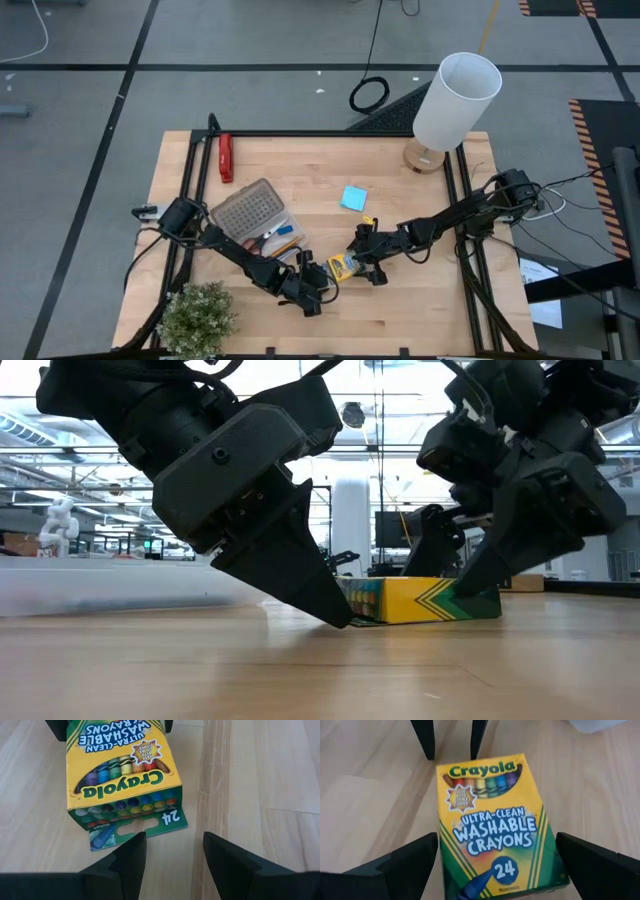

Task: Pack school essentials
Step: Put the yellow crayon box into the supply box

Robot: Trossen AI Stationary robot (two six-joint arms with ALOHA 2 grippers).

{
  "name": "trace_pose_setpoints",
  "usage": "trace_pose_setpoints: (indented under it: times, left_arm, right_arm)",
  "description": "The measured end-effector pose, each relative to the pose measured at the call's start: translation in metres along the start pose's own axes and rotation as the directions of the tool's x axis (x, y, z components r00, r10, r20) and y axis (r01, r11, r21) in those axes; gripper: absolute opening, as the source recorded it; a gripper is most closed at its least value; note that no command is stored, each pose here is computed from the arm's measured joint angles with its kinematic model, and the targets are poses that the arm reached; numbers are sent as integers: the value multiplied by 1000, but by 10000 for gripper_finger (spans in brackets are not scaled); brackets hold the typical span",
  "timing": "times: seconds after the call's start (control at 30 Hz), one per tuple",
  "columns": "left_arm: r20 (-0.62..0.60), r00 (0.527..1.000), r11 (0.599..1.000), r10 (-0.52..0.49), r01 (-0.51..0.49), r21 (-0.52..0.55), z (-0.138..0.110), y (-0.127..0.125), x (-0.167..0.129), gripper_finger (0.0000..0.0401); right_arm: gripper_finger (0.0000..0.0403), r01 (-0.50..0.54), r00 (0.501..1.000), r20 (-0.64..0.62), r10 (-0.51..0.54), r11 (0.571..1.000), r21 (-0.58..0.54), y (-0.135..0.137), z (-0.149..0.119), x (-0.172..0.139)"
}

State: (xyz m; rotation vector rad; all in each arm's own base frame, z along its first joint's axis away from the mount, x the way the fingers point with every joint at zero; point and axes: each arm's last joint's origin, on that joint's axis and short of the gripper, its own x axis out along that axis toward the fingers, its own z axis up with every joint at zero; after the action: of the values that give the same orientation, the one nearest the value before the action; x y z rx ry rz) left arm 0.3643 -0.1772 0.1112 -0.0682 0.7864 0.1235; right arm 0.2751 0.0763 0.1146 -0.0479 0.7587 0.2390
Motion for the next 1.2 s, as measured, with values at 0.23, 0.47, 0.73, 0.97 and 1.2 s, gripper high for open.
trace_pose_setpoints:
  times: [0.23, 0.47, 0.73, 0.97, 1.2]
  left_arm:
    - [0, 1000, 1000, 0, 0, 1, 0, 0, 0, 200]
    - [0, 1000, 1000, -1, 1, 2, 0, 0, 0, 200]
    - [0, 1000, 1000, -1, 1, 2, 0, 0, 0, 200]
    - [6, 1000, 1000, -11, 11, -1, -1, -4, -2, 200]
    - [23, 1000, 1000, -20, 20, -3, 0, -5, -2, 200]
  right_arm:
    - [400, -40, 999, -18, 39, 998, -38, 1, -2, 1]
    - [400, -75, 997, -39, 72, 995, -63, 2, -6, 6]
    - [400, 27, 999, -37, -30, 996, -84, -1, -7, 6]
    - [392, 28, 999, -36, -31, 996, -80, -1, -7, 6]
    - [362, 26, 999, -32, -29, 995, -97, -1, -6, 7]
